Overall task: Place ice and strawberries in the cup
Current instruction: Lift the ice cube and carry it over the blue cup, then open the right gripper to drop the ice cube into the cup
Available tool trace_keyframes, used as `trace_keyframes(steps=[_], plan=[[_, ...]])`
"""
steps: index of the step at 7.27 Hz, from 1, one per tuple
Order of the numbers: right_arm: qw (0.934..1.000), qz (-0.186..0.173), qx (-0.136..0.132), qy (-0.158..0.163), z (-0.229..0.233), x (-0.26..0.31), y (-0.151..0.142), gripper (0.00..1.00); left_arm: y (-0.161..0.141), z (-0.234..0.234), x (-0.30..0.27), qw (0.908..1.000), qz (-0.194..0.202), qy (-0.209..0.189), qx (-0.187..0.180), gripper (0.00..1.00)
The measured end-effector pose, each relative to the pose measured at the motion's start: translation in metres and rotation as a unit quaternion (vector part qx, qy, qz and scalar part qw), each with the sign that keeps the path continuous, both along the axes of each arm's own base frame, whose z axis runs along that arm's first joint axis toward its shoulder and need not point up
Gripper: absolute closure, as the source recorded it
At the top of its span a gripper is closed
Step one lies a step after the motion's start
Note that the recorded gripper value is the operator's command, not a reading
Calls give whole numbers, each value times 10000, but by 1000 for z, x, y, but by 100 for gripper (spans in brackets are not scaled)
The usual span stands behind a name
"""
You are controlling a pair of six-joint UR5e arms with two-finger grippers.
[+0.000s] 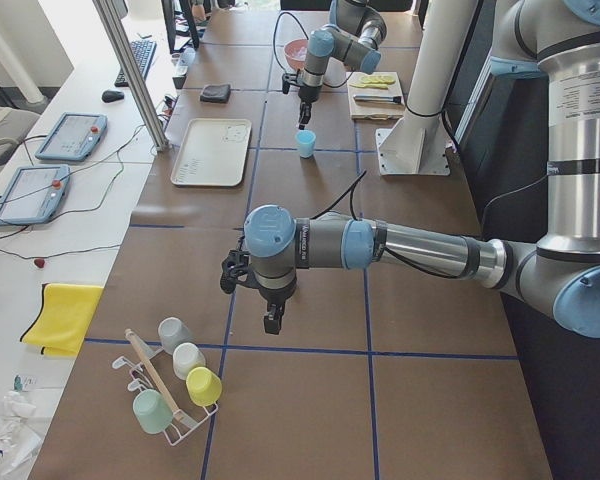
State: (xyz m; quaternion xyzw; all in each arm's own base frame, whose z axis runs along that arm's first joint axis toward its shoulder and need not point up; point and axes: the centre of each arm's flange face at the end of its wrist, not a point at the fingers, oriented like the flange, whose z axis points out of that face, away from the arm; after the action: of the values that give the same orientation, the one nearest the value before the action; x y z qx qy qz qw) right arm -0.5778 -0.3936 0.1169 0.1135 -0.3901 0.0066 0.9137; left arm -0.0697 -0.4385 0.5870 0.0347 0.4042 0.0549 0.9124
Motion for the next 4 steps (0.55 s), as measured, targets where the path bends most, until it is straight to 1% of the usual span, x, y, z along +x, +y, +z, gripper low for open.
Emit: trace_keyframes(steps=[1, 4], plan=[[10000, -23, -7, 14, 1, -3, 3, 1, 0, 0, 0, 10000, 0, 1, 3, 0], [10000, -76, 14, -24, -2, -3, 7, 0, 0, -1, 0, 10000, 0, 7, 11, 0]])
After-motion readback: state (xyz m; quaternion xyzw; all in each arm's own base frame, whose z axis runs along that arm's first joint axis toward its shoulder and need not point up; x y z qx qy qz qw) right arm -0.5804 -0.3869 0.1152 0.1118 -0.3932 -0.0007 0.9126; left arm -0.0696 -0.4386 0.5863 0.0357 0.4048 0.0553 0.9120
